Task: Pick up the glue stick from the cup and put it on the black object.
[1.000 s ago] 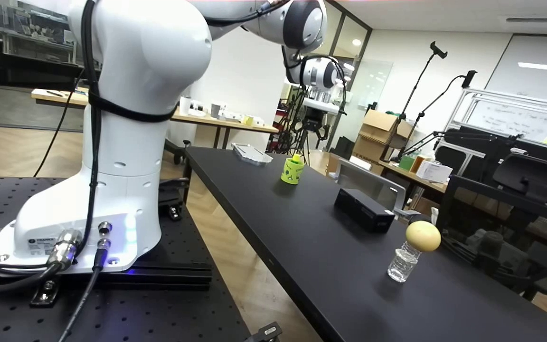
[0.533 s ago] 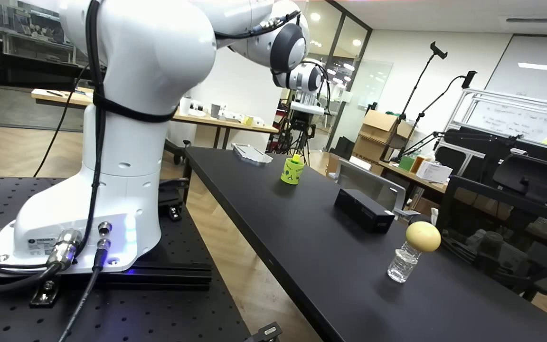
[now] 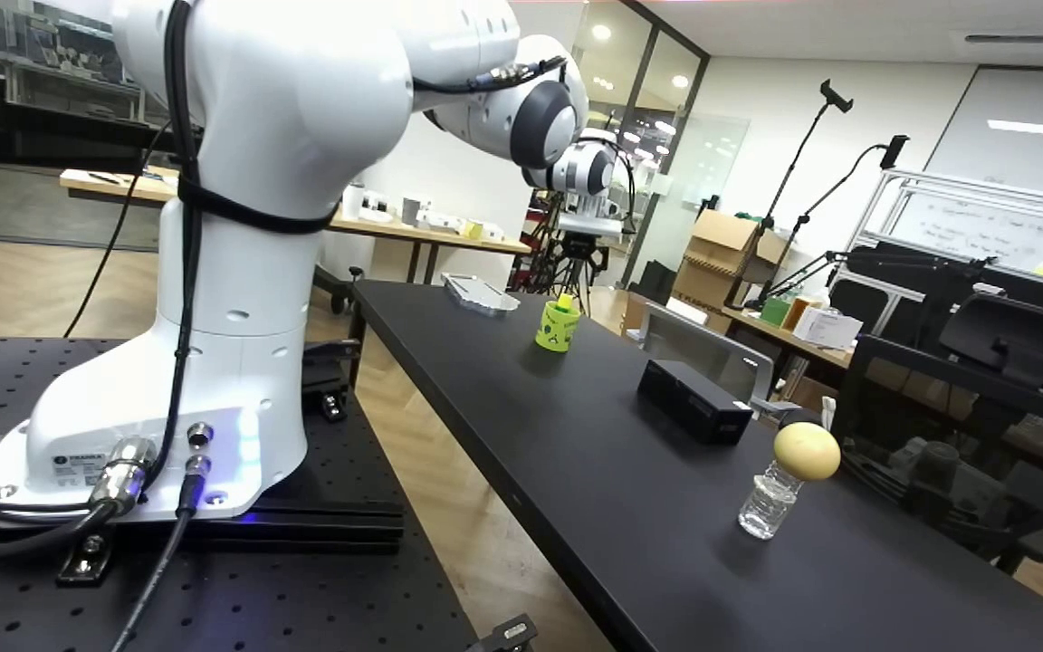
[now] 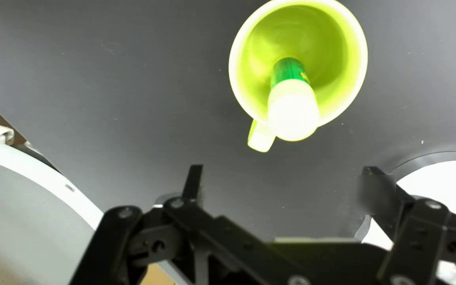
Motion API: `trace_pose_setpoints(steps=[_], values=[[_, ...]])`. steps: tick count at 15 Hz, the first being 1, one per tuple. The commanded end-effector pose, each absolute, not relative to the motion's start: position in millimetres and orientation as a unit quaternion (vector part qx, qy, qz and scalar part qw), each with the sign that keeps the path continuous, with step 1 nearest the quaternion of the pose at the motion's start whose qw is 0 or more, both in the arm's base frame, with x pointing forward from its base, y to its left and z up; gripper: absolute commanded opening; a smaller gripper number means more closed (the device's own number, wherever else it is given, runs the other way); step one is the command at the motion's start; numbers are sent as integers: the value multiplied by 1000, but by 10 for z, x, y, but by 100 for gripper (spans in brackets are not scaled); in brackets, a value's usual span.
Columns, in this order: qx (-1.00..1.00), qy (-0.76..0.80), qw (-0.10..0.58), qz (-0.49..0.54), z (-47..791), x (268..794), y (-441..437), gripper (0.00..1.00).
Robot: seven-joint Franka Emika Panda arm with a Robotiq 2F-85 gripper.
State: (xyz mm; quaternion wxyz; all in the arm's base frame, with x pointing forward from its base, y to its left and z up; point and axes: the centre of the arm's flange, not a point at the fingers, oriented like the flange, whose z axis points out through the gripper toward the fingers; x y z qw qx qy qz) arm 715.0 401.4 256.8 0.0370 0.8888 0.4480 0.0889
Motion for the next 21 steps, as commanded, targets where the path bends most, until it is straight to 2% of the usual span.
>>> trace_pose_setpoints(steps=[1,5,6,7,8,16,17,21], values=[[902,424,35,81,2483,7458,4092,100],[908,414,29,62,2343,7462,4027,100],[908,414,26,60,2312,7463,4016,75],[909,412,25,58,2291,7458,4011,74],[909,411,22,57,2278,7451,4008,68],[912,408,-4,37,2393,7403,3955,12],[911,410,-5,35,2477,7378,3930,9],[908,418,-4,42,2975,7275,3756,9]])
